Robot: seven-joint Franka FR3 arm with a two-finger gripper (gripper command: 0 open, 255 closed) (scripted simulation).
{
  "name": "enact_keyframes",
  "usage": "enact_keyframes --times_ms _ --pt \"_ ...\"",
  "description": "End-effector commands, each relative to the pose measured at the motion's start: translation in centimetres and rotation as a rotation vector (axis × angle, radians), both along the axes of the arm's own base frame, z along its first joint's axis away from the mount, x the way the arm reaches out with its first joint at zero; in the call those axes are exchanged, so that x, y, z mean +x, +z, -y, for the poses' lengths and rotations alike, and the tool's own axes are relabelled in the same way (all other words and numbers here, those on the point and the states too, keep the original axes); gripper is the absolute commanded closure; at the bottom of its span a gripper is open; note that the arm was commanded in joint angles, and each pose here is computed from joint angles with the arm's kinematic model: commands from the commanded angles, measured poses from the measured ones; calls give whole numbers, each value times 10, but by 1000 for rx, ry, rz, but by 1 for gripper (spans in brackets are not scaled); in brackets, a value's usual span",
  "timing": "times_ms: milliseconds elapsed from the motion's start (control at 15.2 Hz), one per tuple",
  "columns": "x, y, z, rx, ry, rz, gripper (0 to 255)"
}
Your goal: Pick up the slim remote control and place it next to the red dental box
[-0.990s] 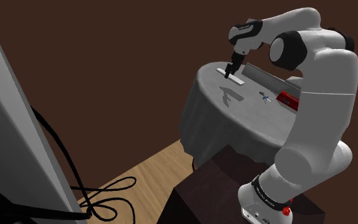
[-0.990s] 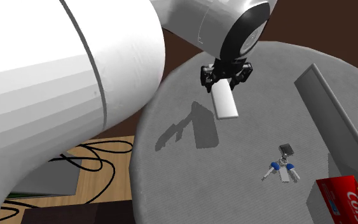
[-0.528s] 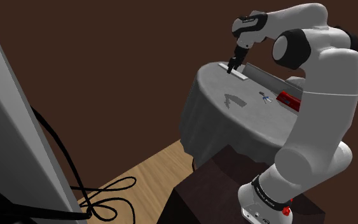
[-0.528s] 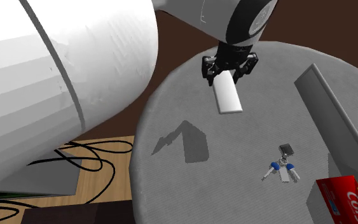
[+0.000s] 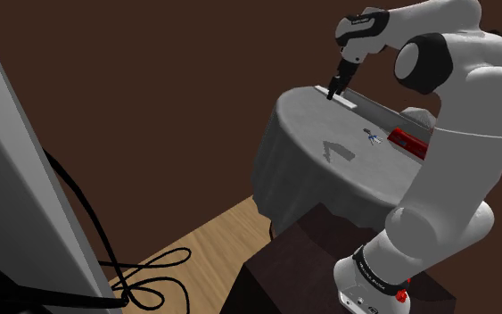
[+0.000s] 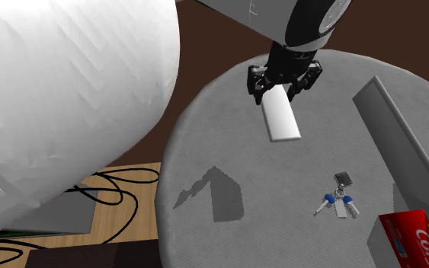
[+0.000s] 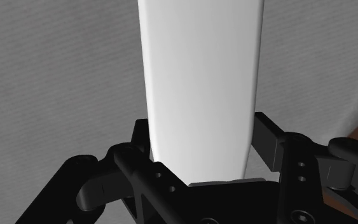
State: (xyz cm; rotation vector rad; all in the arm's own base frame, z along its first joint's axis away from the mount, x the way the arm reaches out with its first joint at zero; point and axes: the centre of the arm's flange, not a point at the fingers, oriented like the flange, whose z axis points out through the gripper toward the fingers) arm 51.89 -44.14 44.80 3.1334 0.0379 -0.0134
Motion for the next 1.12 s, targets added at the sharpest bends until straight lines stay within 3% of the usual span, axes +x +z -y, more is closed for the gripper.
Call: enact_keyframes --times_ms 0,1056 --pt "-24 -1 3 0 0 1 255" --pt "-234 0 27 0 0 1 255"
